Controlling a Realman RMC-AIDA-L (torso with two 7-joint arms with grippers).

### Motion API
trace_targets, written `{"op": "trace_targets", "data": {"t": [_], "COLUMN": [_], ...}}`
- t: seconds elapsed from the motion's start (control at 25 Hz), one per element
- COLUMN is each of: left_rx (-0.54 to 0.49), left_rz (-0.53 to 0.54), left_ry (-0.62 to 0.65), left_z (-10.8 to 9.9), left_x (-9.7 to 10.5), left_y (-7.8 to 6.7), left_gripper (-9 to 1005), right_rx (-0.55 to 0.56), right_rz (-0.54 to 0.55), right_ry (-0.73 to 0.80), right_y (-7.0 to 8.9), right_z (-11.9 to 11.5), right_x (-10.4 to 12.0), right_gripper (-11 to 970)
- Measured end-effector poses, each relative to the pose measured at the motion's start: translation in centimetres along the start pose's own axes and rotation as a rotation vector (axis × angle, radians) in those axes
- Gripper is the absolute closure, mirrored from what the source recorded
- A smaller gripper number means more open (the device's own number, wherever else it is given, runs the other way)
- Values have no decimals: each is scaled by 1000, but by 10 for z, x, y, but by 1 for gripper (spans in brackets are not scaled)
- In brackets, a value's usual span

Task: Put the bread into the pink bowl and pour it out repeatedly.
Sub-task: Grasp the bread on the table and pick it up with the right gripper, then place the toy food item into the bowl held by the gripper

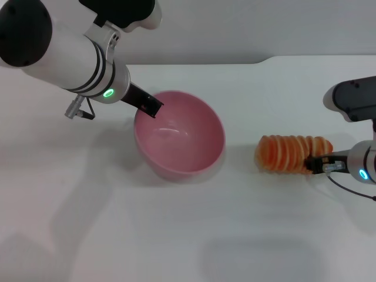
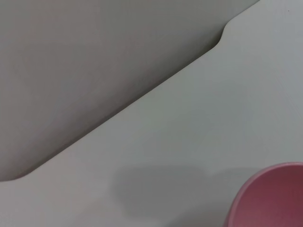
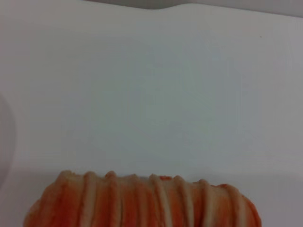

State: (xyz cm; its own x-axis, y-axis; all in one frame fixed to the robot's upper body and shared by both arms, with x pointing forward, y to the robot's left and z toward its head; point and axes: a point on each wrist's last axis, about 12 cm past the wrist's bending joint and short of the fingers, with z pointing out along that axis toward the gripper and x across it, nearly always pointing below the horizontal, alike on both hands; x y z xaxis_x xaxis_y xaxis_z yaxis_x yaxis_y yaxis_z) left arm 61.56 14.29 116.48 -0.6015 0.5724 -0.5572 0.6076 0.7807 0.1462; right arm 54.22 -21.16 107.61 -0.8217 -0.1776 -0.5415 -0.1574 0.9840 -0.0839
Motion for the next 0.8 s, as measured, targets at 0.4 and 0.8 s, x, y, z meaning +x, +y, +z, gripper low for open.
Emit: {"op": "trace_targets", "data": {"t": [0.4, 0.8], "left_rx": [3, 5], "left_rz": [0, -3], "left_ry": [-6, -16], "left_z": [1, 2], "left_x": [-1, -1], "left_y": [-1, -2], "left_gripper": [818, 815], "right_rx": [36, 0], "right_rz": [-43, -123], "right_ry": [-106, -253], "right_y": [2, 24], "right_z": [-39, -94], "right_x": [-21, -50], "right_gripper": [535, 622]}}
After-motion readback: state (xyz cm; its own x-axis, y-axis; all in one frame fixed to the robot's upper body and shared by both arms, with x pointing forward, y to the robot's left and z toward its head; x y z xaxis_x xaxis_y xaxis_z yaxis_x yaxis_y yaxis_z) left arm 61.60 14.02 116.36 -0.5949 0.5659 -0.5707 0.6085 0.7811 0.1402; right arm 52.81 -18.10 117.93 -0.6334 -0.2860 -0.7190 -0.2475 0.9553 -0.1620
